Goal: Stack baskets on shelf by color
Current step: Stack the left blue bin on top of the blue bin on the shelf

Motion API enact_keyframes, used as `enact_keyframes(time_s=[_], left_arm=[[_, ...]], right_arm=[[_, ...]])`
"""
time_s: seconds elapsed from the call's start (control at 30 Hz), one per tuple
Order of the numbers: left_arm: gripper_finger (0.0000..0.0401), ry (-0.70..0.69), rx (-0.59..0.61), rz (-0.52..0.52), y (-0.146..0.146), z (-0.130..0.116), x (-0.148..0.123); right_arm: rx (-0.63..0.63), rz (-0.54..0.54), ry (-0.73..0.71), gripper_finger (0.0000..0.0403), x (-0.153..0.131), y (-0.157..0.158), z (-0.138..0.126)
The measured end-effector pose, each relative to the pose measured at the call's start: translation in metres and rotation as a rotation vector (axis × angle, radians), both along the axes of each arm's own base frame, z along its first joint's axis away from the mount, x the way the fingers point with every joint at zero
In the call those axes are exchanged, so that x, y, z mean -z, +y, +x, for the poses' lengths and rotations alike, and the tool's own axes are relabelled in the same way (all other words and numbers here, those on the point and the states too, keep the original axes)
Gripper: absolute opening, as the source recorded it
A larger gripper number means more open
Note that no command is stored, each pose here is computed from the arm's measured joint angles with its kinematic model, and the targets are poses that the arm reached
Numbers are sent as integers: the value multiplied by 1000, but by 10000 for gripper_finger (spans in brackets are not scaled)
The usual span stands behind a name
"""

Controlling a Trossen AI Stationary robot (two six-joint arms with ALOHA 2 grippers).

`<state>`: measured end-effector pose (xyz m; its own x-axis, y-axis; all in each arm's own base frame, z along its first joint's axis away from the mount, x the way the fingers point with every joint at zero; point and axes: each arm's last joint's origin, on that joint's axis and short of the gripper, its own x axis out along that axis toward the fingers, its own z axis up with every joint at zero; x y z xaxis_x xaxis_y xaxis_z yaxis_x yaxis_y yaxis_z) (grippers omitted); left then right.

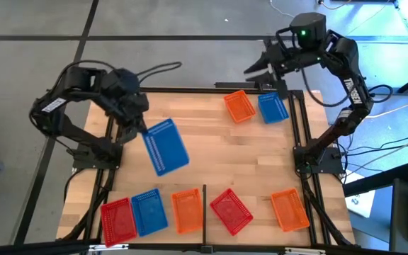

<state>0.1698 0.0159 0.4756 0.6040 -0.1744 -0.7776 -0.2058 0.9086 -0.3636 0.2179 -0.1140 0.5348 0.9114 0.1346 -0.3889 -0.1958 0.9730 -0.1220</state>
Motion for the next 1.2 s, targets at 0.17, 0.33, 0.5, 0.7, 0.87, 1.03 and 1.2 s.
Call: enact_keyframes(time_s=[0.17,0.33,0.5,0.7,0.87,1.03,1.2], left_arm=[[0,35,16,-80,-21,-2,3],[0,176,38,-177,-43,-2,26],[0,316,54,-235,-61,-3,49],[0,447,26,-278,-79,-2,70],[0,494,6,-333,-96,1,83],[0,542,-1,-358,-112,4,101],[0,601,-18,-351,-125,6,128]], right_arm=[[-106,71,39,116,5,11,2],[-186,54,80,116,10,25,5],[-252,54,87,116,11,38,12],[-252,21,115,116,14,49,21],[-239,-9,126,116,15,54,23],[-252,-13,123,116,15,57,24],[-258,-19,111,116,14,59,26]])
